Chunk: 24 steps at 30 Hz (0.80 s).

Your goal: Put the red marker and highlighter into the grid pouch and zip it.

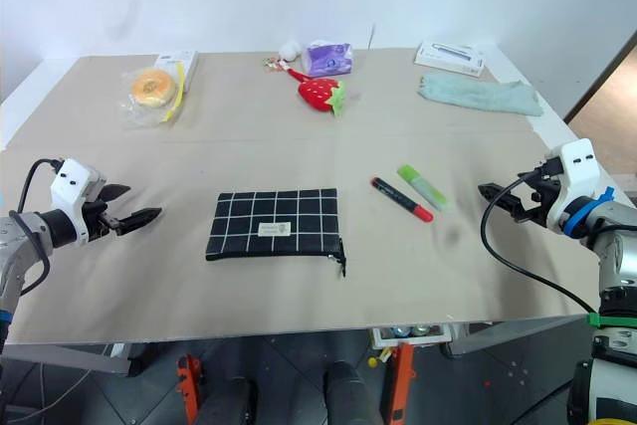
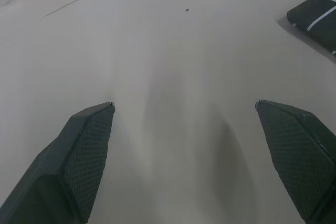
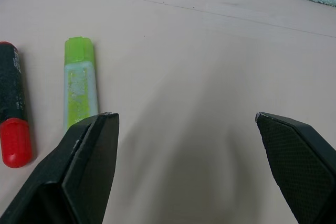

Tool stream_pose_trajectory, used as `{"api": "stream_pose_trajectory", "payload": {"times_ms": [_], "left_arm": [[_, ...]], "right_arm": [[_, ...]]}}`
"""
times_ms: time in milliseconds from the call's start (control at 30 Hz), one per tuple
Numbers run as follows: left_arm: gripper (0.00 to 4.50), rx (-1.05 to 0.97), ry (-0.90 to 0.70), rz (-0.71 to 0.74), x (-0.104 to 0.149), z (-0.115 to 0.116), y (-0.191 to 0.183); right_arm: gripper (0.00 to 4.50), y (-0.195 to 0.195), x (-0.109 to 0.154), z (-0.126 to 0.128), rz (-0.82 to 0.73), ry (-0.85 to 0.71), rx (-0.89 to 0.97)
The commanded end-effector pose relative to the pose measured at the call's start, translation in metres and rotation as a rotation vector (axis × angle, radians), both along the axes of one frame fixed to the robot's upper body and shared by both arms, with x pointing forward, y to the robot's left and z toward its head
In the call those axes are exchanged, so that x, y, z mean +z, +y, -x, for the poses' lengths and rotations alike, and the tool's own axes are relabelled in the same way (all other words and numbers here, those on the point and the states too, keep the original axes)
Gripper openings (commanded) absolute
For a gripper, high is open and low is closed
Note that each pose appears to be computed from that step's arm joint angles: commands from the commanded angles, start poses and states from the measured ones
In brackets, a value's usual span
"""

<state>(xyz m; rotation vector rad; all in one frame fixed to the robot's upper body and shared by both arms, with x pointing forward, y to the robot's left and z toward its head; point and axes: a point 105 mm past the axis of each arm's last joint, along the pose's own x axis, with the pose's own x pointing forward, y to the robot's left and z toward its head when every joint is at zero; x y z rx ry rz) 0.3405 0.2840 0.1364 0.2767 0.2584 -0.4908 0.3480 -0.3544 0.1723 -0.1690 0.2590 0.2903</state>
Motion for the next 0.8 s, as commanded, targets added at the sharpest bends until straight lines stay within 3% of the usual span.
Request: {"api": "stream_pose_trajectory", "payload": {"times_ms": [33, 800], "left_arm": [[4.44, 0.003, -0.053, -0.01, 0.0162, 0.0004, 0.0024], [4.44, 0.012, -0.057, -0.002, 0.0171, 0.0002, 0.0021]], "right_arm": [[4.5, -0.0012, 0.0149, -0.0007, 0.018, -0.043, 0.008], [4.5, 0.0001, 0.0176, 0.0001, 0.019, -0.047, 0.013]]}}
